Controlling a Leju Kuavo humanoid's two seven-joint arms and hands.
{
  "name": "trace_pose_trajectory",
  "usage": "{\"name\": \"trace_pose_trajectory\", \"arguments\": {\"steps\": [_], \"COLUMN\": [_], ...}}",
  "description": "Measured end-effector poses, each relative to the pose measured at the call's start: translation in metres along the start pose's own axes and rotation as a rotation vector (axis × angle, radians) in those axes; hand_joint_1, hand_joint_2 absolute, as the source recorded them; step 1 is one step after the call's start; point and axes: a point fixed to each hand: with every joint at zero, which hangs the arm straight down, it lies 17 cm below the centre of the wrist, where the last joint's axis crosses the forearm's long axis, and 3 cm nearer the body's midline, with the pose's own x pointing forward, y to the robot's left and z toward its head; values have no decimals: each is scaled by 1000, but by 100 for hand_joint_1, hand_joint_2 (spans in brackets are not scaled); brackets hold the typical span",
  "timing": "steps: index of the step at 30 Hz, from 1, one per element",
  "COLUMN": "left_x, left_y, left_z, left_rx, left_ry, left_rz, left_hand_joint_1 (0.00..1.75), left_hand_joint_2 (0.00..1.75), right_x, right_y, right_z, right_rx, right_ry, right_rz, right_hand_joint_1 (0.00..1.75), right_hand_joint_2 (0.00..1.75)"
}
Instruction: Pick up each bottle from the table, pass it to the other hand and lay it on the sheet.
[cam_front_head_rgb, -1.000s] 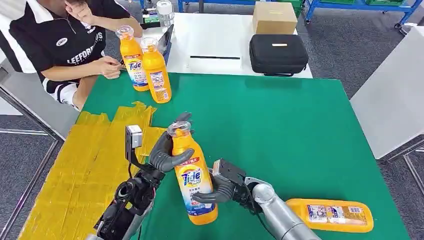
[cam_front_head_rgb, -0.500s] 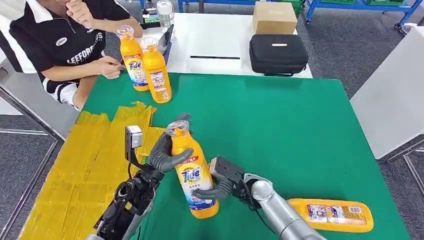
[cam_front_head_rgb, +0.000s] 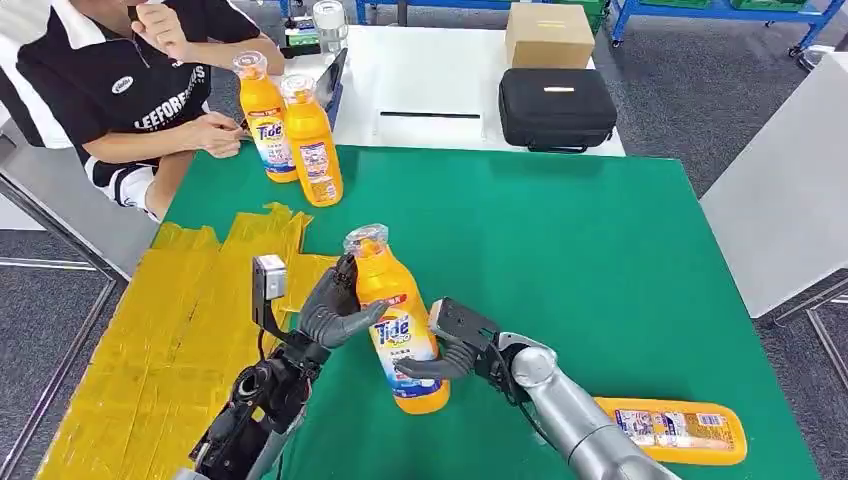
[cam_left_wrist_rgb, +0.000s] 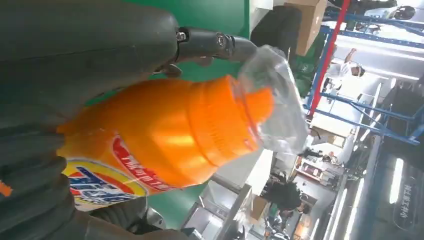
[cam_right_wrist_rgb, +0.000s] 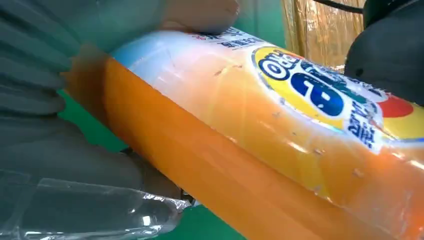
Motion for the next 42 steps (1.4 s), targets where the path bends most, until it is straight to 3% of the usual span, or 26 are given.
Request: {"name": "trace_pose_trajectory", "arguments": {"steps": [14, 36, 37, 42], "left_x": [-3, -5, -5, -4], "left_y": [1, -1, -1, -1], "left_z": [0, -1, -1, -1], "left_rx": [5, -4, -4, -7], "left_ry": [5, 9, 10, 6], "left_rz": [-3, -1, -1, 6], "left_hand_joint_1": [0, 0, 169, 175], "left_hand_joint_2": [175, 175, 175, 175], "right_x": [2, 15, 15, 15], "right_y": [-3, 28, 28, 28], "right_z": [-1, -10, -10, -10], "right_rx": [-17, 68, 68, 69], "right_ry": [-15, -53, -53, -50], "right_rz": [-2, -62, -62, -66], "right_hand_joint_1": [175, 175, 175, 175], "right_hand_joint_2": [175, 175, 175, 175]}}
